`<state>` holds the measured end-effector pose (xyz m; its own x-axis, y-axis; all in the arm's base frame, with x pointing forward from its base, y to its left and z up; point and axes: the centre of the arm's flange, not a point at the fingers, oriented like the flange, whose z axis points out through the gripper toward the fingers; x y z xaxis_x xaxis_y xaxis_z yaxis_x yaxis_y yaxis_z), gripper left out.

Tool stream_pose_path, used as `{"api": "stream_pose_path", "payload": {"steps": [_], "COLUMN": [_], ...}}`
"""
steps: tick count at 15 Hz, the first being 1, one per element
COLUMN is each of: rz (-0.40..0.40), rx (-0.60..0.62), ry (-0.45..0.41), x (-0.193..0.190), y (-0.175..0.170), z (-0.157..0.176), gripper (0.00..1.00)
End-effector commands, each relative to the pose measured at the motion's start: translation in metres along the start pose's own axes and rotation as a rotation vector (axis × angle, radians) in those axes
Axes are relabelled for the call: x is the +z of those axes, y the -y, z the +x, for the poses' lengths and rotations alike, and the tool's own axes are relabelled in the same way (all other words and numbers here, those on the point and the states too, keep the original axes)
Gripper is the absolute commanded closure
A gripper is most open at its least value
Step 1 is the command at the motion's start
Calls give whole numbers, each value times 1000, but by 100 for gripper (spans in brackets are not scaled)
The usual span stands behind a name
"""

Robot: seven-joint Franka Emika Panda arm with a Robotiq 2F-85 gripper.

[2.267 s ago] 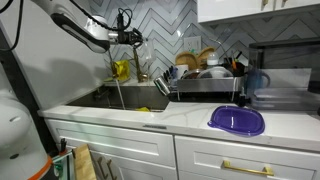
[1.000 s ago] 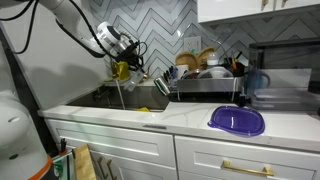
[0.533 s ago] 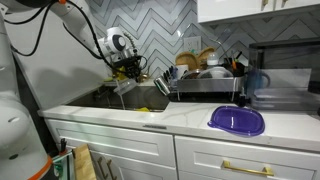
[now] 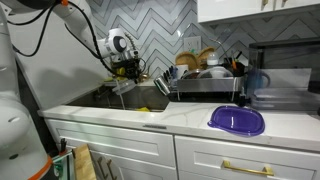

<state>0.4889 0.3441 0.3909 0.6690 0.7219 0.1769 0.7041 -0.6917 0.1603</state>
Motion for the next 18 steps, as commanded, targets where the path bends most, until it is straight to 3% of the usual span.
{"api": "stream_pose_path", "payload": {"steps": [1, 9, 13, 18], "rz": [78, 182, 66, -135], "rx": [124, 277, 208, 27], "ry": [35, 29, 61, 77], "x": [10, 28, 22, -11], "y": [6, 15, -2, -35], "z": [10, 22, 10, -4], "gripper": [99, 99, 99, 99]}}
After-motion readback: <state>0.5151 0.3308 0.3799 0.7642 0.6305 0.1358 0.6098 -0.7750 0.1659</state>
